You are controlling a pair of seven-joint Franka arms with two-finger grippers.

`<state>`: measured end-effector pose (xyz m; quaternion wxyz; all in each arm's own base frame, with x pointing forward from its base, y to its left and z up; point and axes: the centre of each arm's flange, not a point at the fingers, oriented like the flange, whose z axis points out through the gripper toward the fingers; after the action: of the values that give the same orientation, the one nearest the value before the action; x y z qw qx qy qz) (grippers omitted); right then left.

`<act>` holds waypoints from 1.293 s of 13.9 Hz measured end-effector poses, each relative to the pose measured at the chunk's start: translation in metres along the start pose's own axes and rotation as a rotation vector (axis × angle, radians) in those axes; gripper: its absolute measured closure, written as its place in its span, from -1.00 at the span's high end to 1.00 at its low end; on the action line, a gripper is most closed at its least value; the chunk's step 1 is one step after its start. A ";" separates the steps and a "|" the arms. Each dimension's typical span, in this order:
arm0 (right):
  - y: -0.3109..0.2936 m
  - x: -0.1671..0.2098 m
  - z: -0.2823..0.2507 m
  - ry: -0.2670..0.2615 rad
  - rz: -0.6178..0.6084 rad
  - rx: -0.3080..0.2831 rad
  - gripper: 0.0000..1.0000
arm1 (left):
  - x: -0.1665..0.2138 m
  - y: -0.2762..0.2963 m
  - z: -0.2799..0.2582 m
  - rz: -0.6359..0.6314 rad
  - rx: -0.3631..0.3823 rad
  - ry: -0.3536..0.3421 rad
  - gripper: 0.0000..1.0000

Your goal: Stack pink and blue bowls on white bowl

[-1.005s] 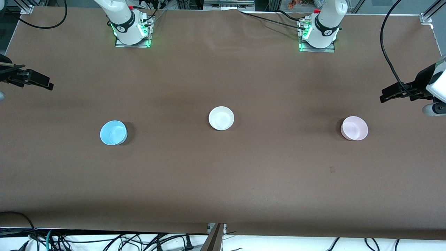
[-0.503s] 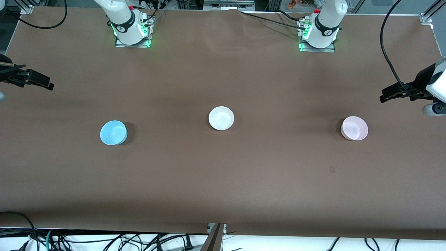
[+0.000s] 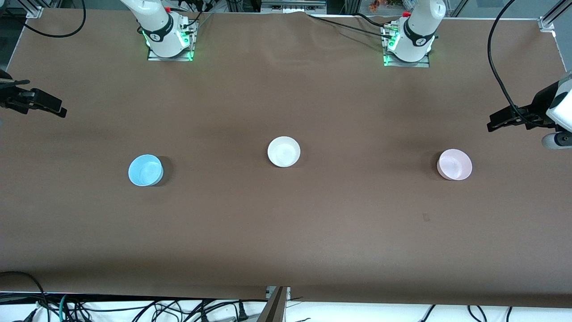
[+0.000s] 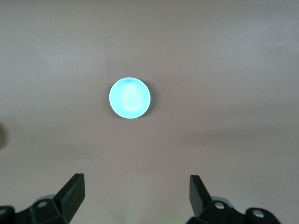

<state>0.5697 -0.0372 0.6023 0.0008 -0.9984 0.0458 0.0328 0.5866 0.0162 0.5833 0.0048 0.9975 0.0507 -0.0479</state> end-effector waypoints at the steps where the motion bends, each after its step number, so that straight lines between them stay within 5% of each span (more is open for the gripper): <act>1: 0.000 0.000 0.001 -0.006 0.002 0.000 0.98 | 0.000 0.000 0.000 -0.001 0.000 0.000 1.00; 12: -0.041 -0.001 0.022 -0.068 -0.059 0.000 0.98 | 0.004 -0.010 0.009 -0.018 0.001 -0.023 1.00; 18: -0.034 0.021 0.049 -0.063 -0.044 0.005 0.98 | 0.010 -0.069 0.047 -0.118 -0.007 -0.097 1.00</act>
<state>0.5902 -0.0051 0.5520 0.0053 -0.9977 0.0237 0.0640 0.5856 0.0848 0.5354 0.0077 0.9893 0.1092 -0.0960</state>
